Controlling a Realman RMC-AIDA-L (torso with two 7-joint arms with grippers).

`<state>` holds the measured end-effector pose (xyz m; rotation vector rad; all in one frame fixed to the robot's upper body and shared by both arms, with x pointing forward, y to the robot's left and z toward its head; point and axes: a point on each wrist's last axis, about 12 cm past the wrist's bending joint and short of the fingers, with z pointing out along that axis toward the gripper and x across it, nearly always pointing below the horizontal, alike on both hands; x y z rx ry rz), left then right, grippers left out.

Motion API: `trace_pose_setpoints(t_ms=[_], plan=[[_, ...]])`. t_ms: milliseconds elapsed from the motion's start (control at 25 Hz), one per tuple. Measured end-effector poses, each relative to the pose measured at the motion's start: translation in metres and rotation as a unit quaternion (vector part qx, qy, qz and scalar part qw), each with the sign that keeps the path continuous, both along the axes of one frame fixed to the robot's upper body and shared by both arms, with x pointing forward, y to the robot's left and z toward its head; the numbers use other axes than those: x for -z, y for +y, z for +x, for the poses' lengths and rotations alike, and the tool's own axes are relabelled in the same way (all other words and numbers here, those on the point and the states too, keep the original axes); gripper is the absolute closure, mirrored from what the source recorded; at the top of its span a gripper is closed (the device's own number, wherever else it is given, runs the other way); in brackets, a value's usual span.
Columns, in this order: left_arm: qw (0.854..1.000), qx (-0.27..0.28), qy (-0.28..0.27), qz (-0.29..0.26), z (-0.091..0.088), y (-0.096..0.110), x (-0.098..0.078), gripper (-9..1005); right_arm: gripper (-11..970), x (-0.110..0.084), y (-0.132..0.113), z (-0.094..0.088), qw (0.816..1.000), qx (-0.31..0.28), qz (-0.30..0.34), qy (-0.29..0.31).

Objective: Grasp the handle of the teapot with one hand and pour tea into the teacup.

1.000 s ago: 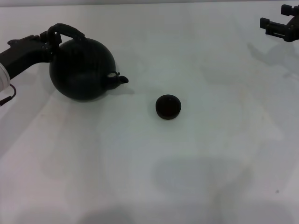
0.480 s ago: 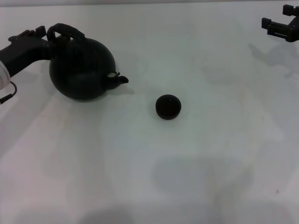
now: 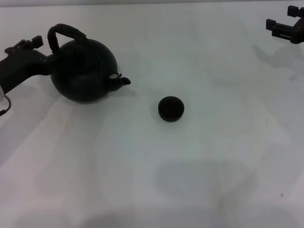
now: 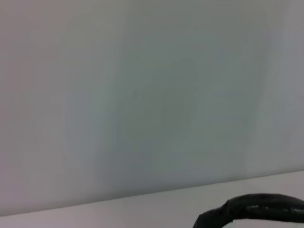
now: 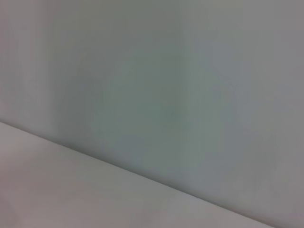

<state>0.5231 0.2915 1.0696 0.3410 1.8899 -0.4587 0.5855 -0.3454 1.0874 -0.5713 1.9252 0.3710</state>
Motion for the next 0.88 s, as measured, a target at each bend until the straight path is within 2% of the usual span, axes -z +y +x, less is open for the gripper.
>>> trace_pose_setpoints(t_ms=[240, 400, 520, 680, 880], plan=[[1.000, 0.003, -0.014, 0.006, -0.022, 0.012, 0.003, 137, 175, 0.000, 0.000, -0.001, 1.000, 0.000, 0.001, 0.001], [0.998, 0.017, -0.064, -0.015, -0.045, 0.027, 0.000, 138, 175, 0.000, -0.003, -0.002, 1.000, 0.002, -0.002, 0.000], [0.991, 0.013, -0.120, -0.049, -0.068, 0.044, -0.003, 140, 175, 0.001, -0.009, -0.006, 1.000, 0.008, -0.004, 0.000], [0.978, -0.039, -0.189, -0.078, -0.101, 0.074, 0.004, 141, 175, 0.001, -0.014, -0.011, 1.000, 0.014, -0.006, -0.002], [0.965, -0.126, -0.212, -0.091, -0.126, 0.105, 0.015, 143, 175, 0.003, -0.022, -0.022, 0.999, 0.029, -0.007, -0.010]])
